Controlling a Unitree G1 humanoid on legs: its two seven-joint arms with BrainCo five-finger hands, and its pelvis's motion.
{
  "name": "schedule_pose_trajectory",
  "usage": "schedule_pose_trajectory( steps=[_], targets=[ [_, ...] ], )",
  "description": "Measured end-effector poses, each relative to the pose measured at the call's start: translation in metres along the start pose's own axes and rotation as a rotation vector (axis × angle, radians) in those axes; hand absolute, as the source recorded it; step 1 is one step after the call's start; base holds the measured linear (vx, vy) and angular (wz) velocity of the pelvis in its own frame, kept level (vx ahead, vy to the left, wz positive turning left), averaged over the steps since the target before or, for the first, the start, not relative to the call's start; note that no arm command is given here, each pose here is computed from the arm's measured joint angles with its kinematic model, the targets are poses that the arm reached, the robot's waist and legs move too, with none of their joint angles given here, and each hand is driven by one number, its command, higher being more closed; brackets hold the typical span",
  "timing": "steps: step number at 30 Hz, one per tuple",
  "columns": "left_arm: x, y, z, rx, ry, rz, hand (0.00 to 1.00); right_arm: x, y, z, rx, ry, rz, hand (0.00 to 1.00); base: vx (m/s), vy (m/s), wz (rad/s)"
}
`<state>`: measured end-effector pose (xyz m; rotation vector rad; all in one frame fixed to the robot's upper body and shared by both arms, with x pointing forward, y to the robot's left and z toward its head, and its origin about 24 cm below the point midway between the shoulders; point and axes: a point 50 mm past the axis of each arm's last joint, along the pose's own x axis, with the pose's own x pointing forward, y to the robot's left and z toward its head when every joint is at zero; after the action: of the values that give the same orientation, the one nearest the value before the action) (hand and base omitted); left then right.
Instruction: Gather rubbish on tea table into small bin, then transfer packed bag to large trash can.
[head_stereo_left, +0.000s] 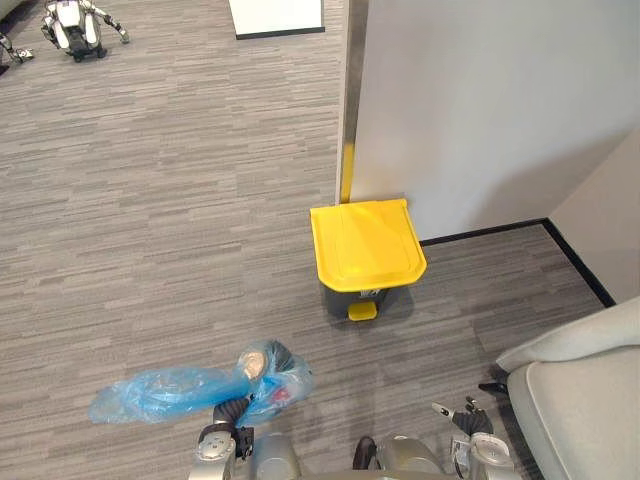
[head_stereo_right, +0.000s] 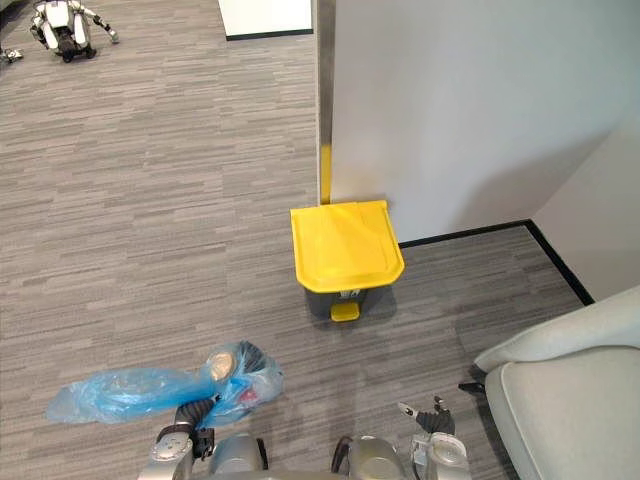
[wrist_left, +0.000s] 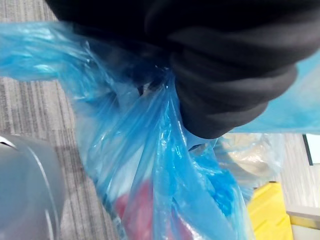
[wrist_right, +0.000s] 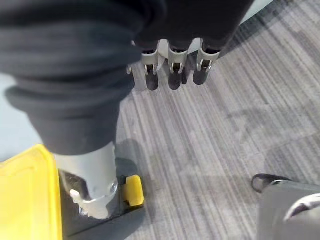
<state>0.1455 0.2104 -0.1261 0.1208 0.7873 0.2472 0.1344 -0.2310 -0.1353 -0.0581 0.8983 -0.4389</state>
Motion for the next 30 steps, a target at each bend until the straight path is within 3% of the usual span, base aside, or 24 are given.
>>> schedule_pose_trajectory(
  steps=[7,14,22,30],
  targets=[
    [0.002,0.001,0.001,-0.001,0.006,0.003,1.00,0.000,0.005,0.004,0.012,-0.009,0.007,0.00,0.28,0.177,-0.11],
    [-0.008,0.007,-0.031,0.020,0.116,0.012,1.00,0.006,0.005,0.010,-0.039,-0.009,0.022,0.00,0.11,0.052,-0.36],
    [-0.006,0.018,-0.027,0.045,0.102,0.031,1.00,-0.003,0.005,-0.019,-0.082,0.075,0.039,0.00,0.14,-0.029,0.28],
    [-0.008,0.001,-0.032,0.008,0.131,0.002,1.00,-0.001,-0.009,-0.019,-0.049,0.085,-0.011,0.00,0.19,-0.096,0.08]
  ],
)
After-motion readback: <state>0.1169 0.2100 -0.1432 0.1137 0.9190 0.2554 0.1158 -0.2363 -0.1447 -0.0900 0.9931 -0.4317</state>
